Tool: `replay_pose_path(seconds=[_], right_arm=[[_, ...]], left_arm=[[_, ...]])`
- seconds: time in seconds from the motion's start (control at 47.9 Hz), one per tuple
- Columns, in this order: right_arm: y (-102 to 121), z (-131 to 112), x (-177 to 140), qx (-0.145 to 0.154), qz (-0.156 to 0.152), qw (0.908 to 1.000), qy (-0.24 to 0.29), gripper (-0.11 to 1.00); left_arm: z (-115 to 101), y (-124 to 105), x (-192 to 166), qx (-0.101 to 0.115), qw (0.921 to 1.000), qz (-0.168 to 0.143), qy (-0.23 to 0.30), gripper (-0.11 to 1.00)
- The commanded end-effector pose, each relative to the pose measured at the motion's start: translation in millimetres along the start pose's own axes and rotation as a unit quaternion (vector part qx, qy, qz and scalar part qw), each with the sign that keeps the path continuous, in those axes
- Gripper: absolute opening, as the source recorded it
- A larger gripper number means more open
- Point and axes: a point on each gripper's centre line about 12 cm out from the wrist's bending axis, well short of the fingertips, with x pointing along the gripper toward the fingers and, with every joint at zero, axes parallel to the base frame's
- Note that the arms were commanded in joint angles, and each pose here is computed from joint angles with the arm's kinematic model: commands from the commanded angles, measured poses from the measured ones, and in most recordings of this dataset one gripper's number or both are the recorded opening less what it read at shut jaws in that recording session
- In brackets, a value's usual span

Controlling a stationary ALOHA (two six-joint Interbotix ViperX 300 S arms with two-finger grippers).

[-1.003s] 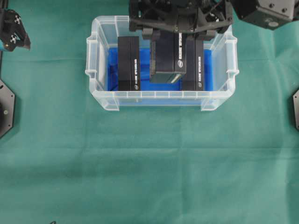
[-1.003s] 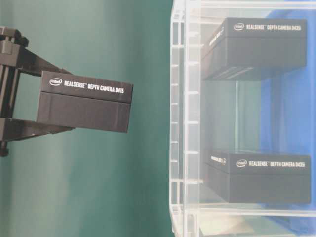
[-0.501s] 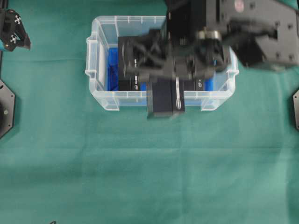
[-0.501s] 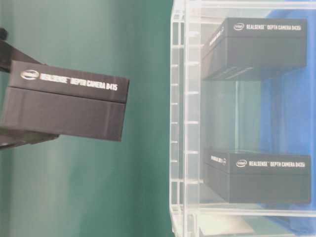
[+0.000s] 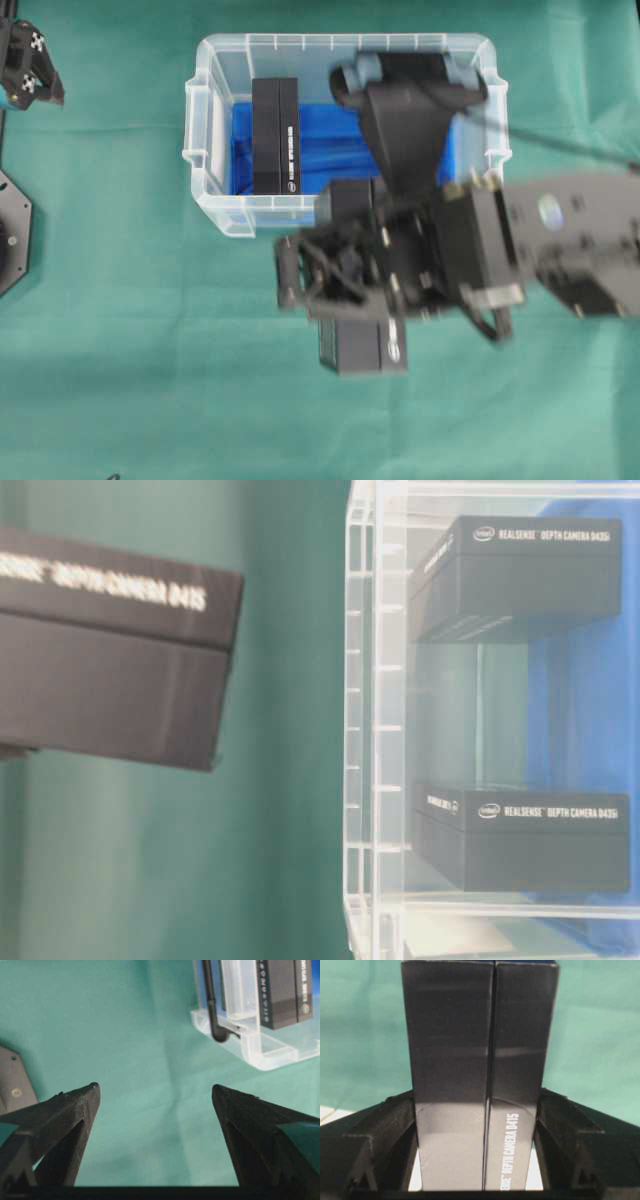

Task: Take out the box from the case.
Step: 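Carry the box out of the bin toward the front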

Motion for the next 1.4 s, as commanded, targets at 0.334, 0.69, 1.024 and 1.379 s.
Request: replay_pose_path(seconds=[0.334,0.69,1.024,1.379], right_arm=[[-9,-41,-4,0.004,0.007,0.9999,0.007,0.66],[-8,-37,2,0.005,-0.001,1.0000,-0.006,0.66],[-14,-36,21,0.001,-0.028,0.9994,-0.019,0.66],[-27,-34,88,-0.006,-0.055,0.9980,-0.032,0.66]], left_arm=[[-2,2,-5,0.003,1.0000,0.001,0.001,0.94],[-2,2,-5,0.003,1.0000,0.001,0.001,0.94],[-4,1,-5,0.008,1.0000,0.000,0.003,0.94],[-4,1,-5,0.009,1.0000,0.001,0.003,0.94]])
